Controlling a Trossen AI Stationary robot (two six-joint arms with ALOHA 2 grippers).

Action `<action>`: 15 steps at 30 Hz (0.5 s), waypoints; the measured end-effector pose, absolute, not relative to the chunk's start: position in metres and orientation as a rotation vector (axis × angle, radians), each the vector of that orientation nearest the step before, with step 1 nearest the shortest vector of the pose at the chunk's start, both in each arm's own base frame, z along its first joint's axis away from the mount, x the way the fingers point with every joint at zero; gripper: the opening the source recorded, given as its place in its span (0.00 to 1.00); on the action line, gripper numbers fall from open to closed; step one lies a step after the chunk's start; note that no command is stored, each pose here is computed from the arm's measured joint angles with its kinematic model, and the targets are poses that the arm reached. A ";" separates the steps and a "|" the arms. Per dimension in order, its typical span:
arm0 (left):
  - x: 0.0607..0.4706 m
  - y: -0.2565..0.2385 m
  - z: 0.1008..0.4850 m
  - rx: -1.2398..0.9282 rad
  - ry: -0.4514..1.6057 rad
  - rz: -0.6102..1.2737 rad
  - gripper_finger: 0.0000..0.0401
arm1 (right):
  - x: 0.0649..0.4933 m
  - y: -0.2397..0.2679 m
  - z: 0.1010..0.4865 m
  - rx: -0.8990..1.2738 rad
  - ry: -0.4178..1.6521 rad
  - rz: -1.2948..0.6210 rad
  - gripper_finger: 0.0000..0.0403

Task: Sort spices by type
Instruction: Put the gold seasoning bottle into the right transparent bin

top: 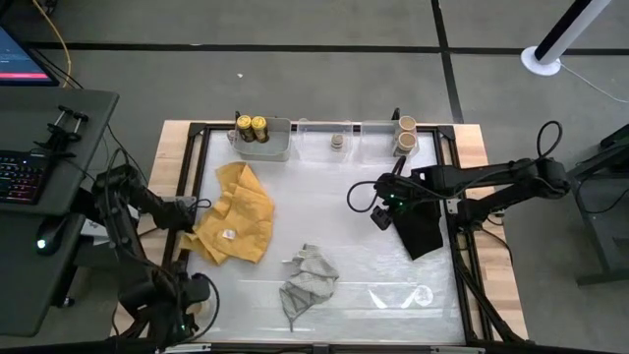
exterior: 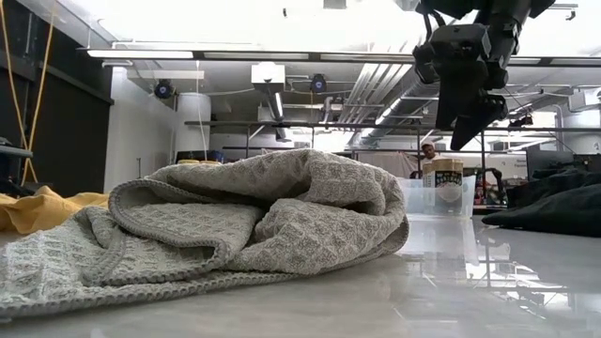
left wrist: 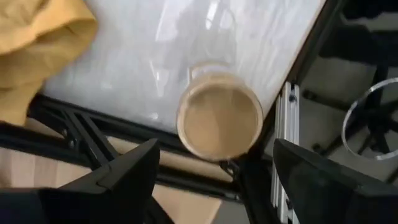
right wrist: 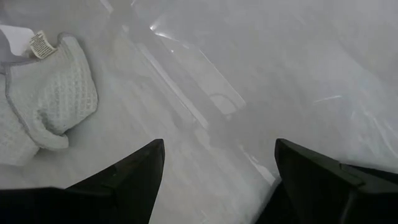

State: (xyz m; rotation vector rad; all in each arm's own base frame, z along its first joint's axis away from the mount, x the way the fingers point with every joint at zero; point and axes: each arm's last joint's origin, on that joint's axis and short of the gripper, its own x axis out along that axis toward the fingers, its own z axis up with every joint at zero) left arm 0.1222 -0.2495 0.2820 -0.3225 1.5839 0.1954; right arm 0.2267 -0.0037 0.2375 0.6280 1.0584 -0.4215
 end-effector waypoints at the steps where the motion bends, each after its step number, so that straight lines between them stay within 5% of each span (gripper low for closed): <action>1: 0.121 -0.250 0.282 -0.317 1.567 0.202 0.75 | 0.227 -0.004 0.238 0.628 1.059 -0.422 0.75; 15: 0.112 -0.259 0.274 -0.334 1.494 0.187 0.75 | 0.227 -0.005 0.238 0.613 1.048 -0.446 0.75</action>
